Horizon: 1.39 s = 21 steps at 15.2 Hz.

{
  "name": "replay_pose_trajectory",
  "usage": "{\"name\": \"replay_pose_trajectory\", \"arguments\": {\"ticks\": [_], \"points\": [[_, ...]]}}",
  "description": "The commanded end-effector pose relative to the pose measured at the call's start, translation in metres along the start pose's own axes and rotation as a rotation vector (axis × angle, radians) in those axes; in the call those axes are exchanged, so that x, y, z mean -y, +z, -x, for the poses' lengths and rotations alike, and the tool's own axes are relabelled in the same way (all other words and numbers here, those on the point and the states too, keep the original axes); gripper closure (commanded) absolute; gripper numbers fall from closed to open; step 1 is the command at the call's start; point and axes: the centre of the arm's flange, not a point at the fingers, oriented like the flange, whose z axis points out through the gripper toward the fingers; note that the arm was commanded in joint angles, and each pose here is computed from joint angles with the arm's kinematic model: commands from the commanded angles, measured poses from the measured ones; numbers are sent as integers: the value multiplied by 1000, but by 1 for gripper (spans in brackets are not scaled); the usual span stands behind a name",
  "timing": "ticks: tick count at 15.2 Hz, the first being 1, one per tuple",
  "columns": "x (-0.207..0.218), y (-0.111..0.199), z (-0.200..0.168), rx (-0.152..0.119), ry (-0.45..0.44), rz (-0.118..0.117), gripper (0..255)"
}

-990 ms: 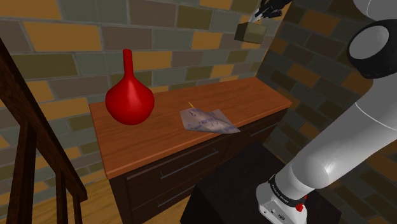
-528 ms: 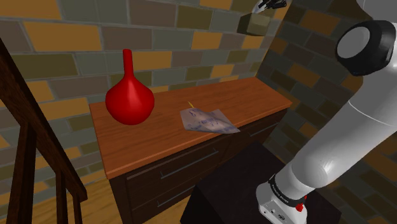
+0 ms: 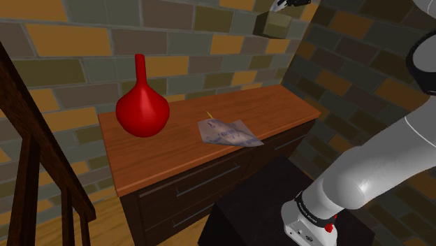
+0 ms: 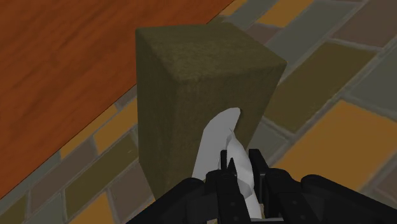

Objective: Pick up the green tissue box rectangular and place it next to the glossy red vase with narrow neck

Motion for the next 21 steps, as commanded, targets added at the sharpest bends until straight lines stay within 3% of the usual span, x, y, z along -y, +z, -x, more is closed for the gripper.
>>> {"name": "replay_pose_trajectory", "arguments": {"ticks": [1, 21], "points": [[18, 8, 21, -2, -1, 1, 255], [185, 46, 222, -2, -1, 1, 255]]}}
